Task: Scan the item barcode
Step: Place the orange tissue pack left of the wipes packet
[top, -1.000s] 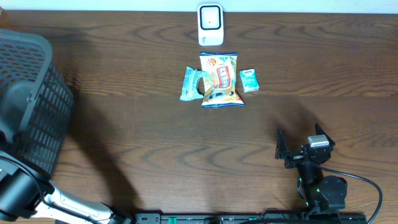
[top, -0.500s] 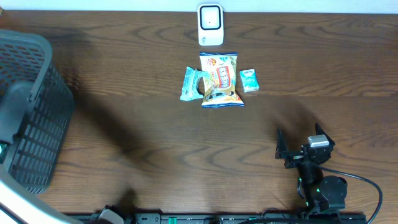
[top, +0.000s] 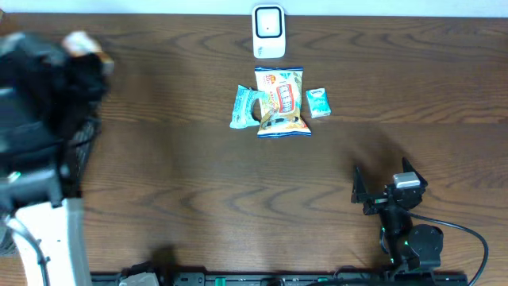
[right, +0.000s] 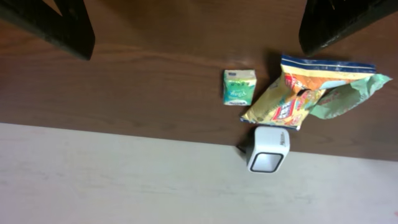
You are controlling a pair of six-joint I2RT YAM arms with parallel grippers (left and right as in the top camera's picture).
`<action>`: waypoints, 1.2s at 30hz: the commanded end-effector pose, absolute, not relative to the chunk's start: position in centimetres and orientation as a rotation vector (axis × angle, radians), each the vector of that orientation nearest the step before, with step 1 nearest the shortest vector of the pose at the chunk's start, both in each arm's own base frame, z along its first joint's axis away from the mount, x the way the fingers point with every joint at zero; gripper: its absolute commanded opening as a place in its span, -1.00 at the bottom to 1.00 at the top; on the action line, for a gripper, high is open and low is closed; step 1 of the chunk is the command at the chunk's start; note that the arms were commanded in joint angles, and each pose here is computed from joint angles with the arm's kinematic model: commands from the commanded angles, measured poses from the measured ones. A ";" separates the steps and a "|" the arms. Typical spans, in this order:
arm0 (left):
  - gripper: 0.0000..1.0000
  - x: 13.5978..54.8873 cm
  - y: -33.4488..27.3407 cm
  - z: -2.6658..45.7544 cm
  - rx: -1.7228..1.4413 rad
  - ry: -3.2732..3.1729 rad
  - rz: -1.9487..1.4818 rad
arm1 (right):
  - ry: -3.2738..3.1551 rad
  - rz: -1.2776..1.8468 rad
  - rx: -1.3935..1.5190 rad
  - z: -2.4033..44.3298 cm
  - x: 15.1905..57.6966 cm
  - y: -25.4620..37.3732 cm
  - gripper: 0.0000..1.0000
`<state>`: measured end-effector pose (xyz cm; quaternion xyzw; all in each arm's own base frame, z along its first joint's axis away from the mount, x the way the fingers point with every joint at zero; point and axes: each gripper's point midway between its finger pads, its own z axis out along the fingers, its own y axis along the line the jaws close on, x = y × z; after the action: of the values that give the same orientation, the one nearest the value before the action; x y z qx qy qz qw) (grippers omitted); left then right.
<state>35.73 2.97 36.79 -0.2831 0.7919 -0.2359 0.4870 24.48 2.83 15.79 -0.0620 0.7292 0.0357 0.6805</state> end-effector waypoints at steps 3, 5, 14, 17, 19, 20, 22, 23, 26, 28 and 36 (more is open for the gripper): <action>-0.85 39.1 -1.8 30.0 -0.378 2.200 -0.299 | 1.637 0.071 -0.143 15.7 24.5 2.7 0.99; -0.85 40.4 -3.9 26.4 -0.321 2.311 -0.277 | 1.637 0.071 -0.143 15.7 24.5 2.7 0.99; -0.85 43.1 -9.0 12.1 -0.230 2.659 -0.225 | 1.637 0.071 -0.143 15.7 24.5 2.7 0.99; -0.57 43.6 -9.6 7.2 -0.225 2.745 -0.200 | 1.637 0.071 -0.143 15.7 24.5 2.7 0.99; 0.17 43.6 -9.5 6.1 -0.228 2.768 -0.192 | 1.637 0.071 -0.143 15.7 24.5 2.7 0.98; 0.24 43.6 -9.5 5.9 -0.229 2.774 -0.189 | 1.637 0.071 -0.143 15.7 24.5 2.7 0.99; 0.35 43.6 -9.5 6.0 -0.229 2.770 -0.190 | 1.637 0.071 -0.143 15.7 24.5 2.7 0.98; 0.40 43.7 -9.4 6.4 -0.230 2.761 -0.193 | 1.637 0.071 -0.143 15.7 24.5 2.7 0.99; 0.39 44.0 -9.1 8.4 -0.224 2.714 -0.204 | 1.637 0.071 -0.143 15.7 24.5 2.7 0.99; 0.40 44.2 -8.8 10.4 -0.212 2.669 -0.211 | 1.637 0.071 -0.143 15.7 24.5 2.7 0.98; 0.41 43.2 -1.6 26.9 -0.339 2.230 -0.148 | 1.637 0.071 -0.143 15.7 24.5 2.7 0.99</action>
<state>44.16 -5.89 19.41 -0.1035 0.9326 -0.0924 0.3330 24.48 2.82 15.78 -0.0618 0.7294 0.0355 0.6804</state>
